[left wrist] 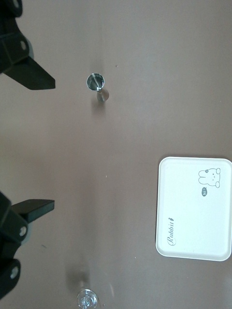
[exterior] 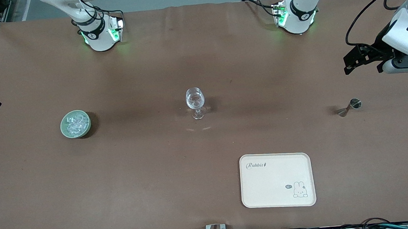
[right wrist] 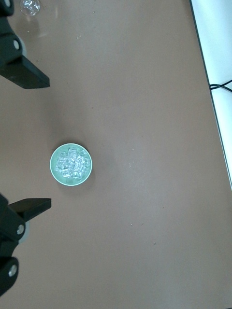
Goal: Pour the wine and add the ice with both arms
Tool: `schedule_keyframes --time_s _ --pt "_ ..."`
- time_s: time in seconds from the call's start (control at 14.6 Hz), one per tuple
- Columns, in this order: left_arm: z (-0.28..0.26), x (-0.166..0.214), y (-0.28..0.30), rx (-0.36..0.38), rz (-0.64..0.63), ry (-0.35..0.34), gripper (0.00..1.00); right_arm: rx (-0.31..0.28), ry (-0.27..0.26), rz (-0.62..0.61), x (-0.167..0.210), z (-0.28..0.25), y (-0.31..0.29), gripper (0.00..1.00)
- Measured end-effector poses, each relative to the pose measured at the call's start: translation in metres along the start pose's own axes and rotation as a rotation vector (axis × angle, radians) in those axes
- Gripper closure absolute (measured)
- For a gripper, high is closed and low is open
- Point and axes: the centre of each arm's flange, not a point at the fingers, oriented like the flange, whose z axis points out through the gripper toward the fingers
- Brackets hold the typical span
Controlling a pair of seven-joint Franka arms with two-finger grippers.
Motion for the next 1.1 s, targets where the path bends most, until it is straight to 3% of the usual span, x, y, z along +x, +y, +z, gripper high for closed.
schedule_keyframes --time_s 0.62,0.82,1.1 --pt "0.003 0.000 -0.008 0.001 -0.024 -0.008 0.00 0.000 -0.001 -0.035 0.000 0.000 0.000 0.00" --pt "0.013 0.003 -0.042 0.001 -0.123 -0.029 0.00 0.000 -0.002 -0.036 0.000 0.000 0.000 0.00" --pt "0.045 0.014 -0.114 -0.100 -0.292 -0.089 0.00 -0.001 -0.008 -0.038 0.000 0.004 0.000 0.00"
